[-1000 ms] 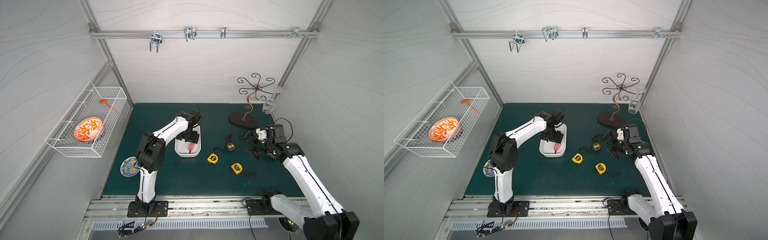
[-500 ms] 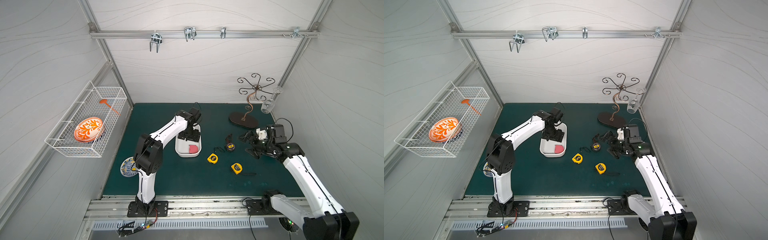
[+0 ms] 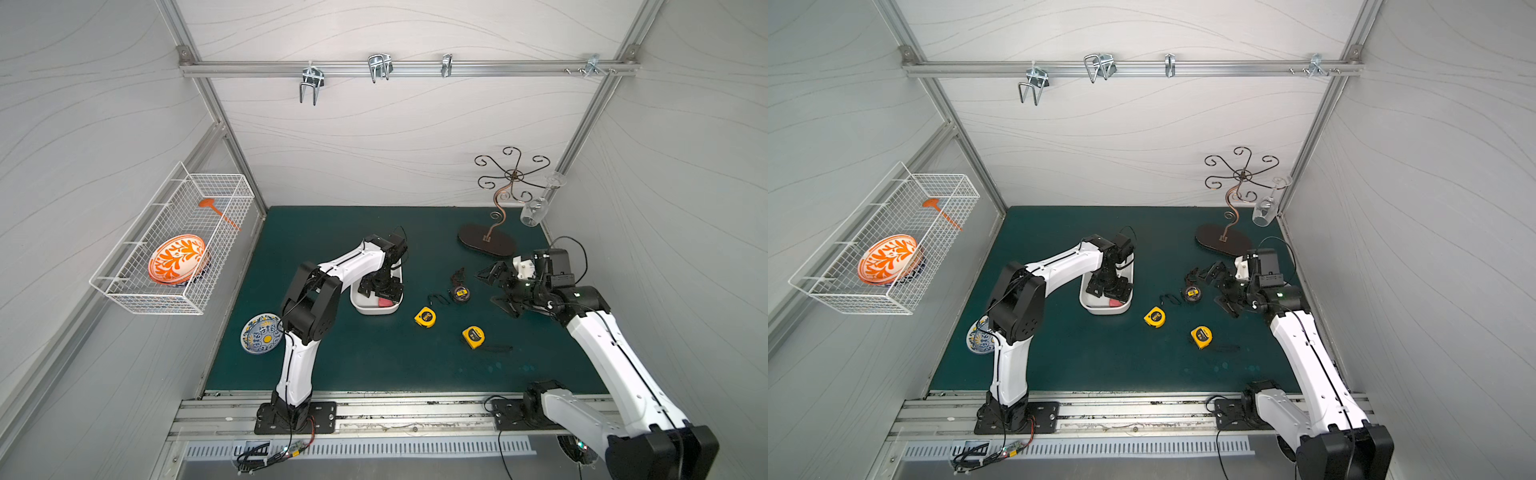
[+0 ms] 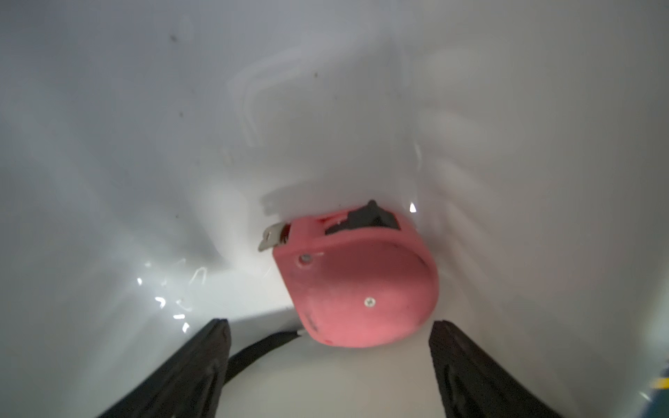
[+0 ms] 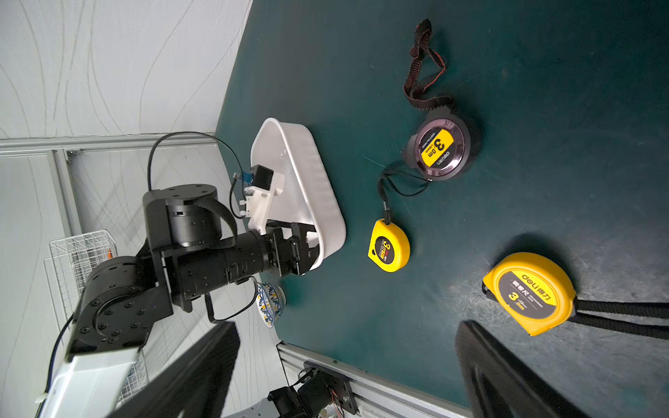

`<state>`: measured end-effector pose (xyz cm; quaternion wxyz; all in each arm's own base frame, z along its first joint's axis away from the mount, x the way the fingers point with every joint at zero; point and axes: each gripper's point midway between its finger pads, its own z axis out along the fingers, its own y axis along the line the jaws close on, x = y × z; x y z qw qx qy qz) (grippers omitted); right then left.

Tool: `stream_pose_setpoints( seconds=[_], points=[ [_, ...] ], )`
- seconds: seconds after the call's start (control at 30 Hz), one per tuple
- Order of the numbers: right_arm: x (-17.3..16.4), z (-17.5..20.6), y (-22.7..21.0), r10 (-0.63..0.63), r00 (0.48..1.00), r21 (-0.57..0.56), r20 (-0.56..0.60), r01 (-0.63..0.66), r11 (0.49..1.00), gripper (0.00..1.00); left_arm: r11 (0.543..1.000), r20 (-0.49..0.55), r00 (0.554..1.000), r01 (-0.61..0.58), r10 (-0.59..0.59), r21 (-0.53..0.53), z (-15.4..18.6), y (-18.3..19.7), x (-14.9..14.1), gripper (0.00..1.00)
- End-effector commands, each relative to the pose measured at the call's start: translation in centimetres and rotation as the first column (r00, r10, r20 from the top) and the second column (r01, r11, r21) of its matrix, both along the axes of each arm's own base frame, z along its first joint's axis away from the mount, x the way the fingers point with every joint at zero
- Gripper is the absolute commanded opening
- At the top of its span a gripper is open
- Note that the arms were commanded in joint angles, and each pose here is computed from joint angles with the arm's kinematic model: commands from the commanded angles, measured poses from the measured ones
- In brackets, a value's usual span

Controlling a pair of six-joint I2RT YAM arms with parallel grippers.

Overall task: Take the tape measure out of the storage box
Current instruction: Pick up the tape measure from the storage box.

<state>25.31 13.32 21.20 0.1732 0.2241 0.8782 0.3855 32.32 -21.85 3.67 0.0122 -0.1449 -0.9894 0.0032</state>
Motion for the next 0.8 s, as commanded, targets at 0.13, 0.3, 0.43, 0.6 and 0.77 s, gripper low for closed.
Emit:
stream_pose_setpoints(
  seconds=[0.13,0.3,0.43,0.6,0.77],
  points=[
    [0.4,0.6,-0.1,0.003,0.999,0.003,0.036,-0.003,1.0,0.99,1.0,0.028,0.999,0.021,-0.021,-0.001,-2.2,-0.7,0.8,0.97],
    [0.6,0.6,0.0,0.003,0.999,0.005,0.033,-0.003,1.0,0.99,1.0,0.066,0.998,0.002,-0.001,-0.01,-2.6,-0.8,1.7,0.94],
    [0.8,0.7,0.0,0.002,0.999,0.005,0.036,-0.002,1.0,0.99,1.0,0.059,0.998,-0.006,0.007,-0.017,-3.2,-1.0,1.8,0.86],
    [0.9,0.8,0.1,0.002,0.999,0.007,0.042,-0.002,1.0,0.99,1.0,0.056,0.998,-0.013,0.015,-0.024,-3.9,-1.1,1.9,0.68],
    [0.9,0.8,0.1,0.002,0.999,0.007,0.041,-0.002,1.0,0.99,0.999,0.056,0.998,-0.025,0.027,-0.034,-4.1,-1.2,2.2,0.43]
  ],
)
